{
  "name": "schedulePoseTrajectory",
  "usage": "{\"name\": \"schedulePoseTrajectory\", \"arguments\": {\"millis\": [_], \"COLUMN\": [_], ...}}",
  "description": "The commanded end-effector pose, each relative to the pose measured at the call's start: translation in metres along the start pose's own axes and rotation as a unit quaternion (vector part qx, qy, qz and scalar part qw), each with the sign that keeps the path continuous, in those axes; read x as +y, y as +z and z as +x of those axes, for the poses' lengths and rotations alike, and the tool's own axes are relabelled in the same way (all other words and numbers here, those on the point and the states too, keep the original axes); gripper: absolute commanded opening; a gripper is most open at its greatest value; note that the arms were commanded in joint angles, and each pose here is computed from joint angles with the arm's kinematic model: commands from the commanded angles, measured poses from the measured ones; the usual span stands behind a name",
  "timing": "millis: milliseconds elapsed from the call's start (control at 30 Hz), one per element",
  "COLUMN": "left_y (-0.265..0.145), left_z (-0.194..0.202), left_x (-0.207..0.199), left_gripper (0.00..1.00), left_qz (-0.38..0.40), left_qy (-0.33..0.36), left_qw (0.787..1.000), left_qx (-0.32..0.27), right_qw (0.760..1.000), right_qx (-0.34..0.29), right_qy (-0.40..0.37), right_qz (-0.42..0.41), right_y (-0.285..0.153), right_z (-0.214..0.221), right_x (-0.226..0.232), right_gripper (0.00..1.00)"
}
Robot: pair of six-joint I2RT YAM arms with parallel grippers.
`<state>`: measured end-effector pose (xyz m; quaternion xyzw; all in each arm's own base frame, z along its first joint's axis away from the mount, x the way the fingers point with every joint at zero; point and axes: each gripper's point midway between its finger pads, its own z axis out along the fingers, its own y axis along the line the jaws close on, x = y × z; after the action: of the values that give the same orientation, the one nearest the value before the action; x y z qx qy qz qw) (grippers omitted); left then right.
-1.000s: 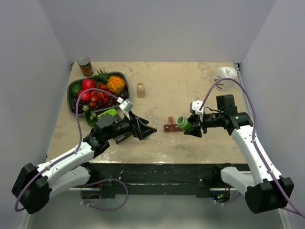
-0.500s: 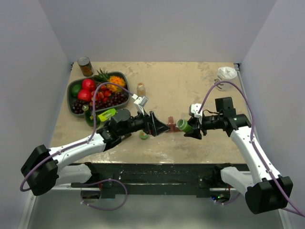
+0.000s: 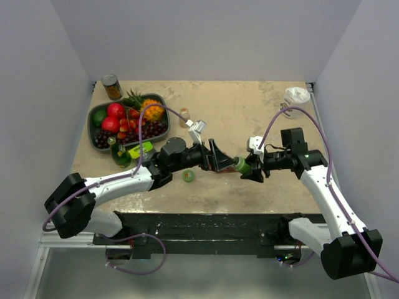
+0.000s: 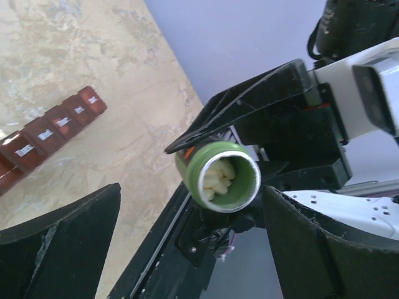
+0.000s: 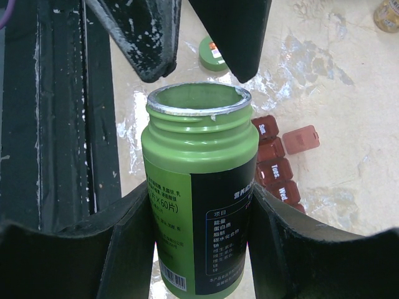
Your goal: Sort the pills into containers
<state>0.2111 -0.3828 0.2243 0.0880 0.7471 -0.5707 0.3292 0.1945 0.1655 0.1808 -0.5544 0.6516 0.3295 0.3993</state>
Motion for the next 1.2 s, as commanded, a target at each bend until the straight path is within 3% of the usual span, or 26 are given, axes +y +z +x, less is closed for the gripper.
{"name": "schedulePoseTrajectory", "arguments": {"millis": [0, 167, 333, 433, 467, 600, 733, 1167], "left_y": [0.009, 0.022, 0.03, 0.031, 0.031, 0.028, 0.022, 0.006], "left_z": [-0.02, -0.011, -0.006, -0.001, 0.0, 0.005, 0.006, 0.01], "left_x": [-0.04, -0.042, -0.041, -0.038, -0.038, -0.036, -0.023, 0.013], "left_gripper": [0.99, 0.99, 0.91, 0.77, 0.64, 0.35, 0.19, 0.11], "left_qz": [0.062, 0.06, 0.047, 0.046, 0.047, 0.047, 0.027, -0.013], "left_qy": [0.0, -0.001, 0.008, 0.008, 0.01, 0.013, 0.014, -0.012], "left_qw": [0.998, 0.998, 0.999, 0.999, 0.999, 0.998, 0.999, 1.0], "left_qx": [-0.026, -0.006, 0.005, 0.015, 0.017, 0.027, 0.023, 0.017], "right_qw": [1.0, 1.0, 1.0, 1.0, 1.0, 1.0, 0.999, 0.999], "right_qx": [-0.015, -0.014, -0.015, -0.017, -0.019, -0.025, -0.031, -0.045], "right_qy": [-0.021, -0.021, -0.021, -0.021, -0.019, -0.016, -0.015, -0.011], "right_qz": [0.004, 0.004, 0.004, 0.005, 0.006, 0.004, -0.006, -0.022], "right_y": [0.0, 0.001, 0.002, 0.001, 0.001, 0.001, 0.001, 0.001], "right_z": [-0.009, -0.009, -0.01, -0.011, -0.011, -0.014, -0.017, -0.024], "right_x": [-0.003, -0.004, -0.004, -0.004, -0.004, -0.004, 0.0, 0.003], "right_gripper": [0.0, 0.0, 0.0, 0.0, 0.0, 0.0, 0.0, 0.0]}}
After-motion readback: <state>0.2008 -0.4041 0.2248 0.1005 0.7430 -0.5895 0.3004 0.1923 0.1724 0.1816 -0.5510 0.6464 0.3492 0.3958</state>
